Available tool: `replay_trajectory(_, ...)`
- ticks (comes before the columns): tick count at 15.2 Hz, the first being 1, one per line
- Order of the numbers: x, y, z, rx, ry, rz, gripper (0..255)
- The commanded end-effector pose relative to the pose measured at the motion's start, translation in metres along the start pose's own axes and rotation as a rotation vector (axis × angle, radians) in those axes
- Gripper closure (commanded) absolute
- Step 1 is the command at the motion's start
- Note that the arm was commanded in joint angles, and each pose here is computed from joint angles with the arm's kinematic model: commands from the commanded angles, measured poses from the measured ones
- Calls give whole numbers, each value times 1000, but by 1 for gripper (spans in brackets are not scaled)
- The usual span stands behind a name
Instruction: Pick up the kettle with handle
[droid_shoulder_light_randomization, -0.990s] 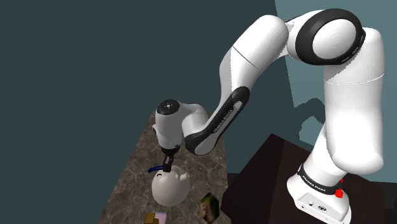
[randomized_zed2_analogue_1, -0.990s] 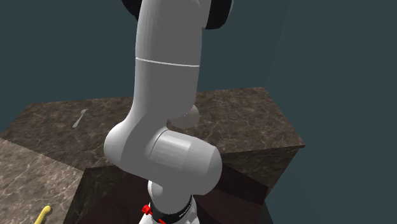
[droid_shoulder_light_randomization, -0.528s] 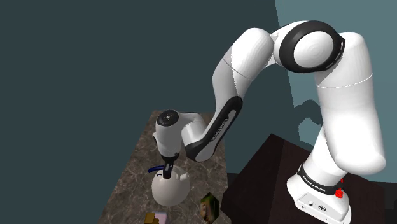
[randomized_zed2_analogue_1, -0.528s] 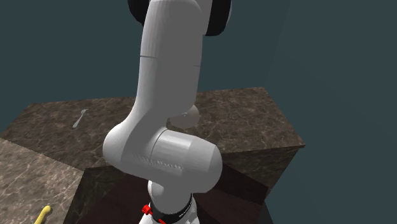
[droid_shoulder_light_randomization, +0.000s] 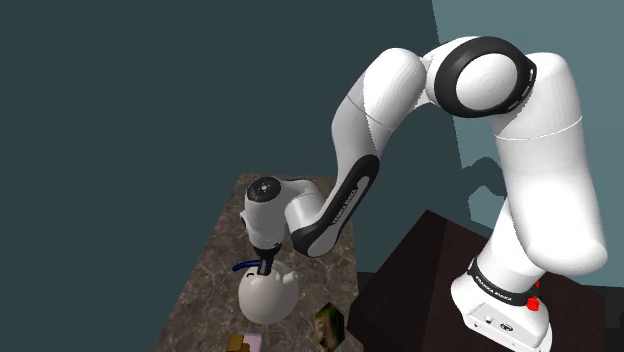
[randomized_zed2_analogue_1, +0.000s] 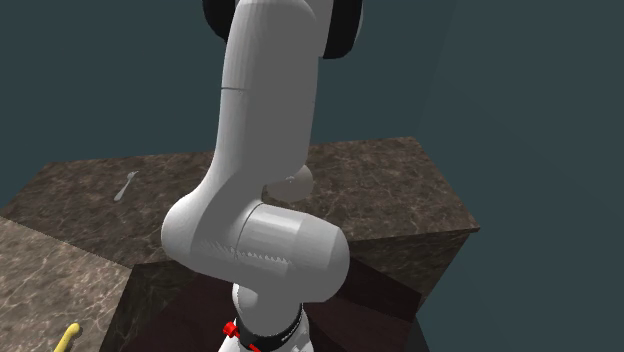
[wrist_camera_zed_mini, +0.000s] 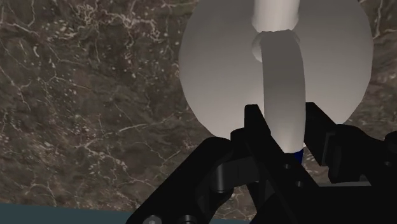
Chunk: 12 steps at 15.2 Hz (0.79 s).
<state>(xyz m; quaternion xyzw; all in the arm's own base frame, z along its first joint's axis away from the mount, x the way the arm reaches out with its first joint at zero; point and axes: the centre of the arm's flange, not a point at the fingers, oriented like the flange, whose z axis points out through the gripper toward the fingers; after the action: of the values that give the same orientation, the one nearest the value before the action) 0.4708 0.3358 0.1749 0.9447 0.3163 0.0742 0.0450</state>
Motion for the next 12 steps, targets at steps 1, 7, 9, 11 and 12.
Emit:
replay_trajectory(1,0,0,0,0,0,0,255)
replay_trajectory(7,2,2,-15,0,0,0,255)
replay_trajectory(9,3,3,-26,0,0,0,255)
replay_trajectory(11,4,5,-36,0,0,0,255)
replay_trajectory(12,5,5,-41,0,0,0,255)
